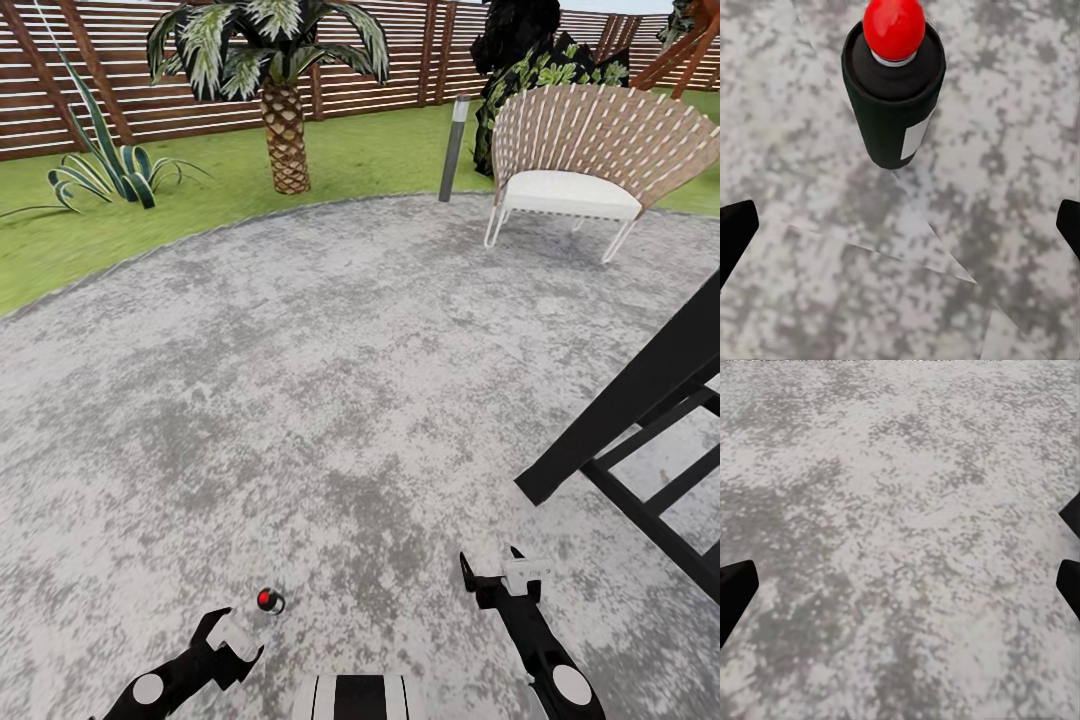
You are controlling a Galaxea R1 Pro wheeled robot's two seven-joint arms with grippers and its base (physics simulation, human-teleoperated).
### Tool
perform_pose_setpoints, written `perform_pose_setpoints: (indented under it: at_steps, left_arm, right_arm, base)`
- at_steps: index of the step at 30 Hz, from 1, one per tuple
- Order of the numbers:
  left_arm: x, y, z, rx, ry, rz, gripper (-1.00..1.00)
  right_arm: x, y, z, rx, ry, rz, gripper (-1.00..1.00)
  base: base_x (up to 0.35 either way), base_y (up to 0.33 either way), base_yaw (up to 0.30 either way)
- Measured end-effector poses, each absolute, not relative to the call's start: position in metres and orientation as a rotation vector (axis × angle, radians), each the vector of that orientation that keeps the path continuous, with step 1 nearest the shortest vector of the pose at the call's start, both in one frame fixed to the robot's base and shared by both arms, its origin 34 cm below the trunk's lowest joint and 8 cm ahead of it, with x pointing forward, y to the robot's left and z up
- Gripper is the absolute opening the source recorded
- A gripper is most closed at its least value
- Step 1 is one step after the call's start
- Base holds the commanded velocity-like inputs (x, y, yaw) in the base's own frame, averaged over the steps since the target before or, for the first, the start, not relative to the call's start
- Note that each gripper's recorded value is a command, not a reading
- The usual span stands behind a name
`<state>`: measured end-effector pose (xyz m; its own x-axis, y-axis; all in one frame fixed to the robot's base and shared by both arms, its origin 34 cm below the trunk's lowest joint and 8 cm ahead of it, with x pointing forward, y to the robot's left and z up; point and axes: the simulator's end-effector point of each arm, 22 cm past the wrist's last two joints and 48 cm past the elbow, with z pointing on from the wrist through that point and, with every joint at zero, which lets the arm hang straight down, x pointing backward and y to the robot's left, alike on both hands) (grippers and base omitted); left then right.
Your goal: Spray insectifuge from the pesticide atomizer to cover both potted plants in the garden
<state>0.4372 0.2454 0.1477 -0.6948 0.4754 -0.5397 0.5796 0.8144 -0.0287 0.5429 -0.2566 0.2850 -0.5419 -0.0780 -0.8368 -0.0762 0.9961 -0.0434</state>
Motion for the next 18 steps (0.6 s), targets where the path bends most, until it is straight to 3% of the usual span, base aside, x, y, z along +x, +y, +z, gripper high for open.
perform_pose_setpoints:
  at_steps: [18]
  left_arm:
    - [0.4375, 0.2457, 0.1478, 0.778, 2.473, -0.267, 1.0]
  right_arm:
    - [0.5424, -0.2567, 0.2844, -0.107, 2.147, -0.002, 1.0]
  base:
    - [0.048, -0.025, 0.0]
